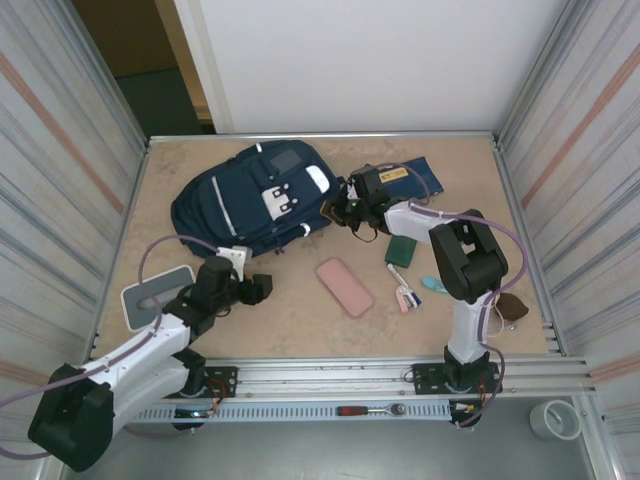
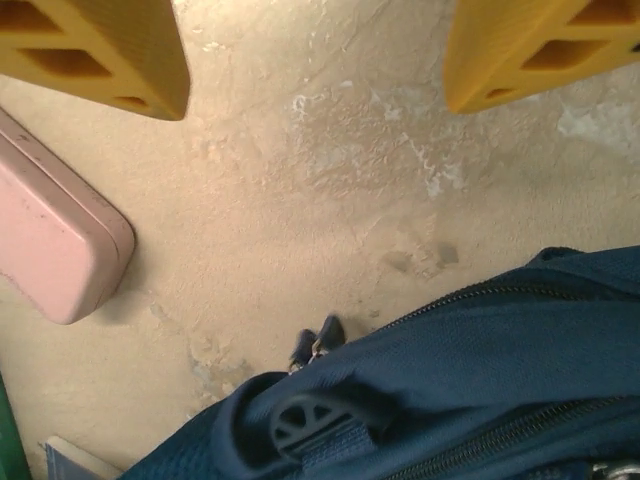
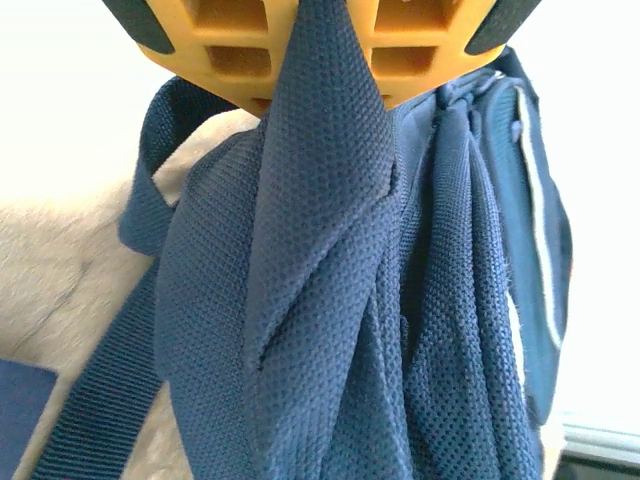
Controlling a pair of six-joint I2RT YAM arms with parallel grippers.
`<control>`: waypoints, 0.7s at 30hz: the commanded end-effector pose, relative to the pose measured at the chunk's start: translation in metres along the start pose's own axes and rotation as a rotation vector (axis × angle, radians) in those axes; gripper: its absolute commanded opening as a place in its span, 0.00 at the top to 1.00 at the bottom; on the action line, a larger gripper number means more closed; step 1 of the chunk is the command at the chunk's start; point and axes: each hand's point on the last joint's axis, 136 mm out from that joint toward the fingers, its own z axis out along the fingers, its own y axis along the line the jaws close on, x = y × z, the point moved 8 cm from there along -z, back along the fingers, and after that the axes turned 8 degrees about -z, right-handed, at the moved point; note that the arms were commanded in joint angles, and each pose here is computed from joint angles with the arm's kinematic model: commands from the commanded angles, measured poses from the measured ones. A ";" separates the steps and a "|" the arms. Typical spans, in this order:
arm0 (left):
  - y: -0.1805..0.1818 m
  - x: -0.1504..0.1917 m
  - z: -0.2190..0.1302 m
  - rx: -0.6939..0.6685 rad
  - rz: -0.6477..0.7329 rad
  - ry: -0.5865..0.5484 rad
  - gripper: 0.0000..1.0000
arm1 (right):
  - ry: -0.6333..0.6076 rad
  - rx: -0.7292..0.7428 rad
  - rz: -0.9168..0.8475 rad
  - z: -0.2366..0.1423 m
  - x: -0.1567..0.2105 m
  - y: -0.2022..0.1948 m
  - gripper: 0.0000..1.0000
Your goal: Pack books, pencil case, and school supplies into a backpack
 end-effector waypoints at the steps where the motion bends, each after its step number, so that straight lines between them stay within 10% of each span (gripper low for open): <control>1: -0.011 -0.018 -0.003 0.056 0.147 -0.196 0.38 | -0.056 -0.198 -0.050 -0.036 -0.007 0.057 0.97; 21: -0.028 -0.029 0.043 -0.128 0.392 -0.337 0.60 | -0.087 -0.274 -0.092 -0.063 -0.006 0.089 1.00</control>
